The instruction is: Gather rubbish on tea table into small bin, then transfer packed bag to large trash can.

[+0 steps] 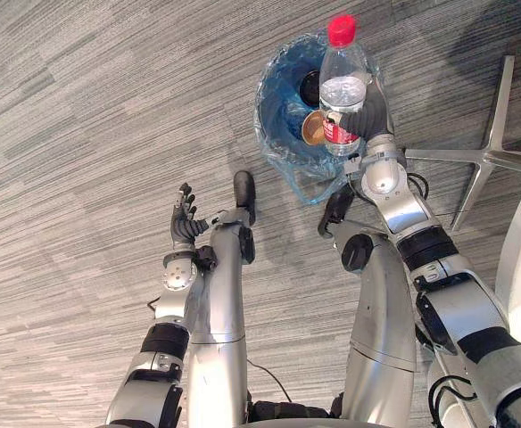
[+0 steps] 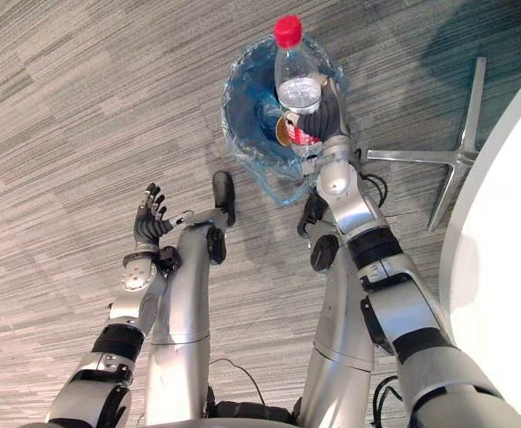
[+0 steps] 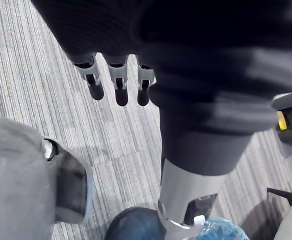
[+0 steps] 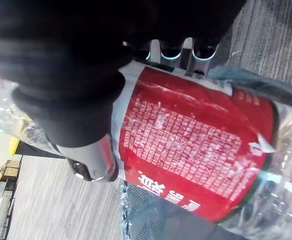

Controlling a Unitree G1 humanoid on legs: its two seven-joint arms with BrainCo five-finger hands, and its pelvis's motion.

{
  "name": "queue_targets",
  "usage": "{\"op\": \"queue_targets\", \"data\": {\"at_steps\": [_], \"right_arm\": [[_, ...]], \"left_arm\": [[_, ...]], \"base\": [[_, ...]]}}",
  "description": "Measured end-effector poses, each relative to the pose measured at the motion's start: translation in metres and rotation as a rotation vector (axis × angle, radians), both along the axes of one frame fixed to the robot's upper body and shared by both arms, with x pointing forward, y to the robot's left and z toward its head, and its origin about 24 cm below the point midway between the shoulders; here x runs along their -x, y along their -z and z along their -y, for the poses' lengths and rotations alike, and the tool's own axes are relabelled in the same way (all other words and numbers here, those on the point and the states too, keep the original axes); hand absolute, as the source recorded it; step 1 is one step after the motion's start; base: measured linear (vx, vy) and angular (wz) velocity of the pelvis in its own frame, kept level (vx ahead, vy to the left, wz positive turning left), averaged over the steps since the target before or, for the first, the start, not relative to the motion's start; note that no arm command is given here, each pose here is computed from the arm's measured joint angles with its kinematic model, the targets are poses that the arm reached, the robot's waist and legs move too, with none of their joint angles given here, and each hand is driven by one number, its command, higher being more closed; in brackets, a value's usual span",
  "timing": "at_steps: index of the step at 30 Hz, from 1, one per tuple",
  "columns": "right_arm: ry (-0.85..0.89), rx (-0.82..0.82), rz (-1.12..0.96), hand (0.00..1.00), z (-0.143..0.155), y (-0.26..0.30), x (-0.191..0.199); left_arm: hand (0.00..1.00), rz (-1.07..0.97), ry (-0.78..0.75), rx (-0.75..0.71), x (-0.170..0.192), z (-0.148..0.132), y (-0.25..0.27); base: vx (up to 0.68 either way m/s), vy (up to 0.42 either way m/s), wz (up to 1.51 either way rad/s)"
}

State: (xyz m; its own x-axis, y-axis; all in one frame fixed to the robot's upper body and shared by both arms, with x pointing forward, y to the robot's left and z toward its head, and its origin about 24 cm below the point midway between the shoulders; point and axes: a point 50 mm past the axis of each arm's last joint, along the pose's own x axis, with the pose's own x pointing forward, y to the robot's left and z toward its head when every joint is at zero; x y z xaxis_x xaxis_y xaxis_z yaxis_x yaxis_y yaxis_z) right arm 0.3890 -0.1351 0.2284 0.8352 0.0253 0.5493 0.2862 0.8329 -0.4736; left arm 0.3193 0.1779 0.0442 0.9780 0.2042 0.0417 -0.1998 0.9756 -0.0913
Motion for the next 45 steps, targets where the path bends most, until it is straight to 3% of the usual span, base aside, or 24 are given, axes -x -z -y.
{"op": "queue_targets", "data": {"at_steps": [13,14,35,45], "right_arm": [[-0.054,-0.014,-0.005,1.00,-0.018,-0.001,0.000],[-0.065,-0.017,-0.013,0.00,-0.020,0.001,0.000],[-0.098,-0.014,-0.042,0.00,-0.028,0.006,0.000],[-0.076,0.314,-0.020,0.00,-0.037,0.031,0.009]], "left_arm": [[0.00,-0.027,-0.001,0.003,0.000,0.001,0.006],[0.00,-0.034,-0.002,0.004,0.000,0.001,0.008],[0.00,-0.067,0.002,0.019,0.002,0.005,0.015],[0.00,-0.067,0.000,0.014,0.002,0.004,0.015]], "base": [[0.00,0.001,0.00],[0.00,0.000,0.00],[0.00,0.000,0.00],[0.00,0.000,-0.01]]}}
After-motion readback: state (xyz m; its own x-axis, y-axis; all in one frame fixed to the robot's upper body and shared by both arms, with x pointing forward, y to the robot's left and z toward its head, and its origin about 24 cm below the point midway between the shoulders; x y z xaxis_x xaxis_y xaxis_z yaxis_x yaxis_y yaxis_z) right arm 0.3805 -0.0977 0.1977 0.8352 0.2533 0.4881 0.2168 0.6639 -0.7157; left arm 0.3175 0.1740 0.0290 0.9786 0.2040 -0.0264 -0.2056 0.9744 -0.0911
